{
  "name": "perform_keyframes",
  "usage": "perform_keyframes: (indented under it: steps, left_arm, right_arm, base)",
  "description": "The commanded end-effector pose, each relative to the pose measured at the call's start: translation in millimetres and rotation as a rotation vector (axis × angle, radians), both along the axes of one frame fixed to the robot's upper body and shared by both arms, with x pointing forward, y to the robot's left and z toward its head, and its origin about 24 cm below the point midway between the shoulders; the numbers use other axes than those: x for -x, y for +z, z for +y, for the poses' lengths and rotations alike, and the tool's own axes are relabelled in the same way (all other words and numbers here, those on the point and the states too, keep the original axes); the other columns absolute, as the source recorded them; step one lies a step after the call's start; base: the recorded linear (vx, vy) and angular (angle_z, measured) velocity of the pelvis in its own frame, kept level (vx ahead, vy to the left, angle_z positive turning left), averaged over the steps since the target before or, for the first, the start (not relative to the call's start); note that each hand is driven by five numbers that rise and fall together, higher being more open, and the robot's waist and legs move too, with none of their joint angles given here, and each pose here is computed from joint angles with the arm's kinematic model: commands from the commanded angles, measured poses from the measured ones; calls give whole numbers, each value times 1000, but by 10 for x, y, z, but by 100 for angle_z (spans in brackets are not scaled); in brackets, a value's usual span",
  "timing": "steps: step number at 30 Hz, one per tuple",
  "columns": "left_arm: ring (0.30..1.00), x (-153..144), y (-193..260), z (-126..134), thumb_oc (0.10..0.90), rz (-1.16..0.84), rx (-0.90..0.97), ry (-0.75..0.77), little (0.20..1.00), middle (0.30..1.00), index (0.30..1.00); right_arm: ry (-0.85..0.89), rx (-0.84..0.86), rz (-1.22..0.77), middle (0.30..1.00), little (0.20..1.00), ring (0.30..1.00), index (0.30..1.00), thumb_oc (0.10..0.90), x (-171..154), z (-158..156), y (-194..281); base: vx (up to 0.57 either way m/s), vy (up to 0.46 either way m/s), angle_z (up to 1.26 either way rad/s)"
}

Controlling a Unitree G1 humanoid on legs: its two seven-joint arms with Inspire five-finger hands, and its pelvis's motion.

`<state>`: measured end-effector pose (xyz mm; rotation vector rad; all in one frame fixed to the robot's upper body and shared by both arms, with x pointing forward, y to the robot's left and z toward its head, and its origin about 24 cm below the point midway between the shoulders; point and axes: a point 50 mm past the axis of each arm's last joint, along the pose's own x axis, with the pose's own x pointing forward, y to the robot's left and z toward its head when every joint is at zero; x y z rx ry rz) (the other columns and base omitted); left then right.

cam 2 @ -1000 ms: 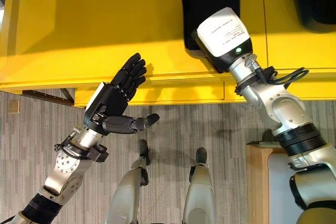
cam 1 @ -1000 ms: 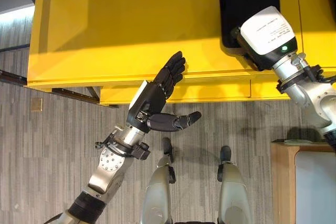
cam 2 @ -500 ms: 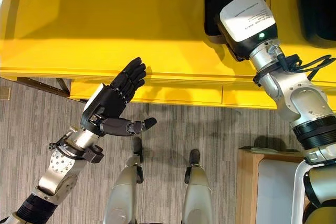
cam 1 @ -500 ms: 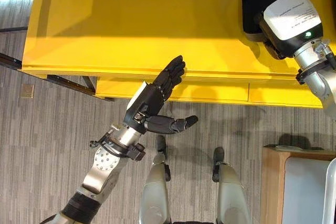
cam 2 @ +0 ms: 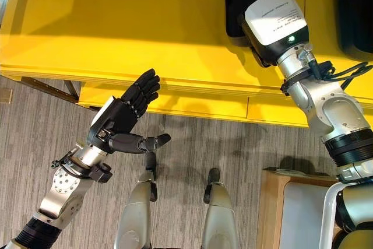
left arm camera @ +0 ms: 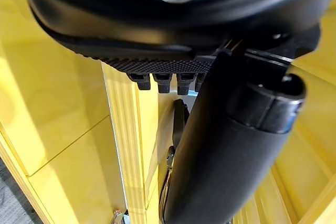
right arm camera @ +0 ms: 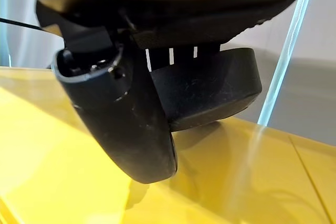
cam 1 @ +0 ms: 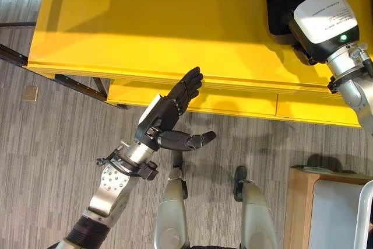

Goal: Move parts from the plastic box to the shelf.

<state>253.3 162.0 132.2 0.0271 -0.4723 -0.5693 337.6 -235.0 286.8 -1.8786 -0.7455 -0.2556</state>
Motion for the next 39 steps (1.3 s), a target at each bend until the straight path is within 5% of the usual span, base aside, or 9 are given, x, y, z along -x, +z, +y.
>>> perform_keyframes:
  steps: [1, 39]
  left_arm:
    - [1000, 118, 350, -23, 900, -208, 43, -70, 1000, 1000, 1000]
    - [1000, 187, 348, 67, 900, -211, 32, -67, 1000, 1000, 1000]
  right_arm:
    - [98, -67, -349, 300, 300, 300, 300, 400, 157, 125, 759]
    - [-14, -178, -470, 300, 300, 300, 300, 400, 148, -191, 943]
  base:
    - [-3, -30, 7]
    - [6, -16, 2]
